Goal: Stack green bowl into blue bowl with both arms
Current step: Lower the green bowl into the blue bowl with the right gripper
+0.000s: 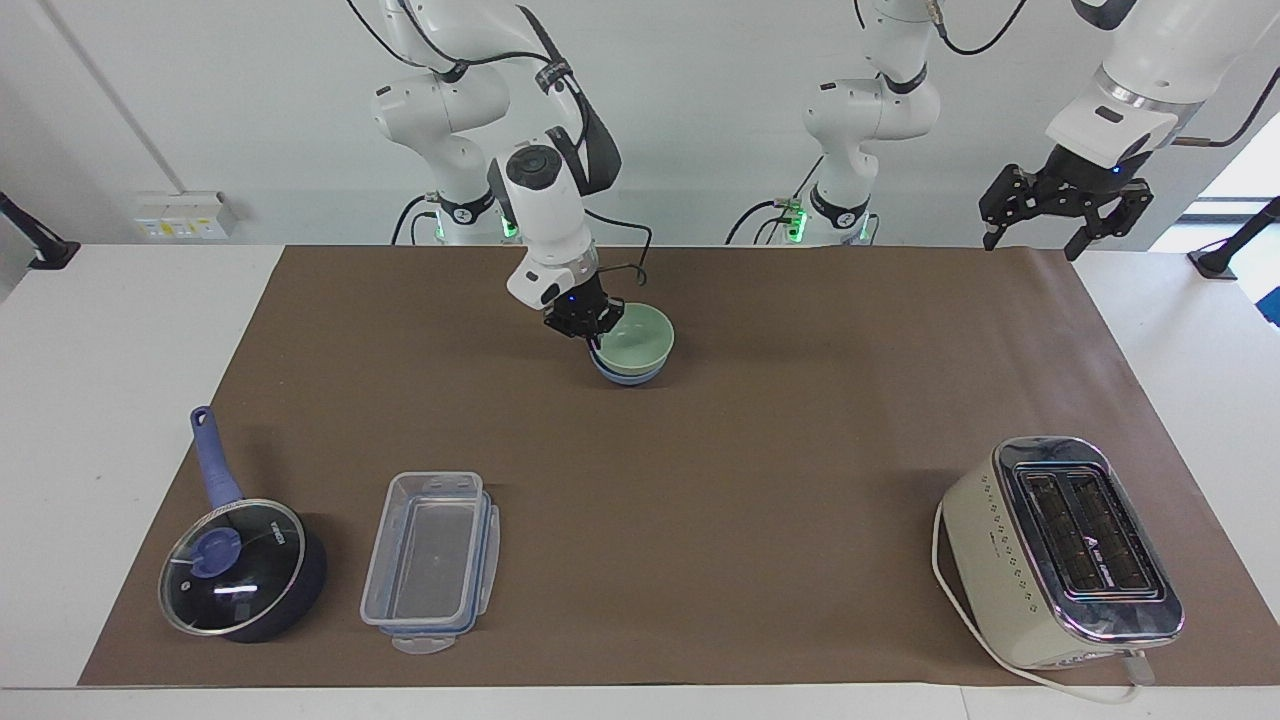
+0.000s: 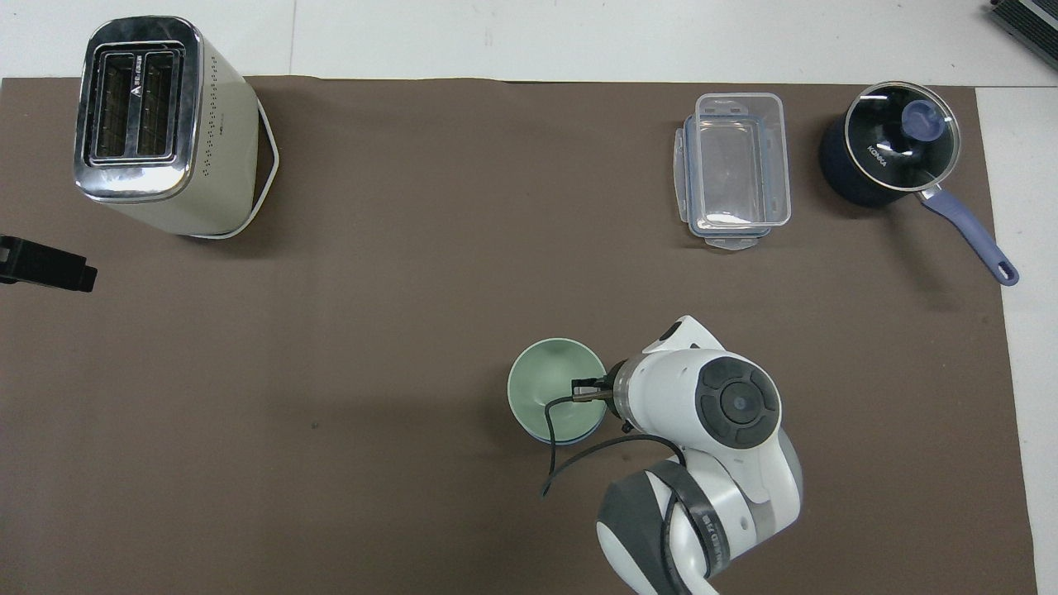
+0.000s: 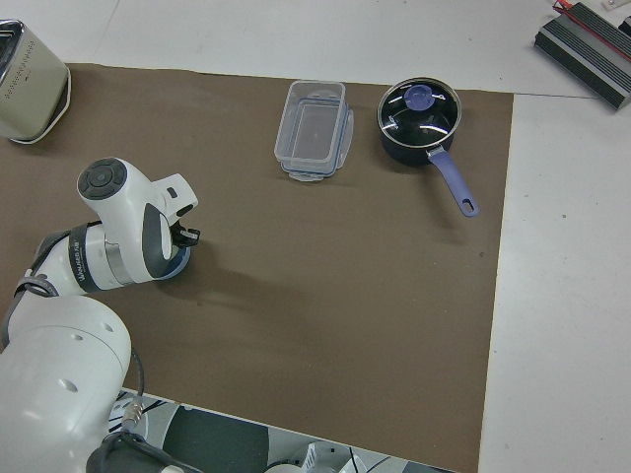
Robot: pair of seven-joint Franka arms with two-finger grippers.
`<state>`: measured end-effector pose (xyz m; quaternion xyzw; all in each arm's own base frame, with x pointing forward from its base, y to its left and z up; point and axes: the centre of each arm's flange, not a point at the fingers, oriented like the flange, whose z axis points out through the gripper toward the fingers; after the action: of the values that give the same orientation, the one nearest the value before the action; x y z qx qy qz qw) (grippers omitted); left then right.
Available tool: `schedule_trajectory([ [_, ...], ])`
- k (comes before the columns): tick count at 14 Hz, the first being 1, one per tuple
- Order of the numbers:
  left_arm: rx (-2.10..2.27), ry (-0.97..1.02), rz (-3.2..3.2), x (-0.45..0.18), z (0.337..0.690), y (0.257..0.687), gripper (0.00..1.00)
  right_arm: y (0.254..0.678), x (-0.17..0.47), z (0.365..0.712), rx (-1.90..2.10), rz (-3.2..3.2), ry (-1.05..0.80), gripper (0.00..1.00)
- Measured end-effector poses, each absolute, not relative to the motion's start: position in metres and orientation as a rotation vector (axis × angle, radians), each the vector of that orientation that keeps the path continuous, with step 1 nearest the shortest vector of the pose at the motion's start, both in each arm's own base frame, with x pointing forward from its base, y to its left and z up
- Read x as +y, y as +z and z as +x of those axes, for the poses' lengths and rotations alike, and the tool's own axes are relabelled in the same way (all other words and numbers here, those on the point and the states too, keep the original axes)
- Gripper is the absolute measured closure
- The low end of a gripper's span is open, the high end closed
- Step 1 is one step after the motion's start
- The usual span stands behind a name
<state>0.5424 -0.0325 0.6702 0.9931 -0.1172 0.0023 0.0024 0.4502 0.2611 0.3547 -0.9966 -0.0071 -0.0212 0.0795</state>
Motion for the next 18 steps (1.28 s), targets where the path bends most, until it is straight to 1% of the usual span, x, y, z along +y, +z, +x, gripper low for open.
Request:
schedule_trajectory([
  [11, -0.368, 0.007, 3.115, -0.0325, 0.5424, 0.6703, 0.00, 0.3519, 0.2604, 0.4484, -0.022, -2.985, -0.055, 0.96],
  [15, -0.368, 0.007, 3.115, -0.0325, 0.5424, 0.6703, 0.00, 0.3517, 0.2603, 0.4483, -0.026, -2.985, -0.055, 0.93],
  [16, -0.367, 0.007, 3.115, -0.0325, 0.5424, 0.6703, 0.00, 0.3517, 0.2603, 0.4483, -0.027, -2.985, -0.055, 0.89],
  [18, -0.367, 0.007, 3.115, -0.0325, 0.5424, 0.6703, 0.00, 0.3516, 0.2603, 0.4483, -0.027, -2.985, -0.055, 0.88],
])
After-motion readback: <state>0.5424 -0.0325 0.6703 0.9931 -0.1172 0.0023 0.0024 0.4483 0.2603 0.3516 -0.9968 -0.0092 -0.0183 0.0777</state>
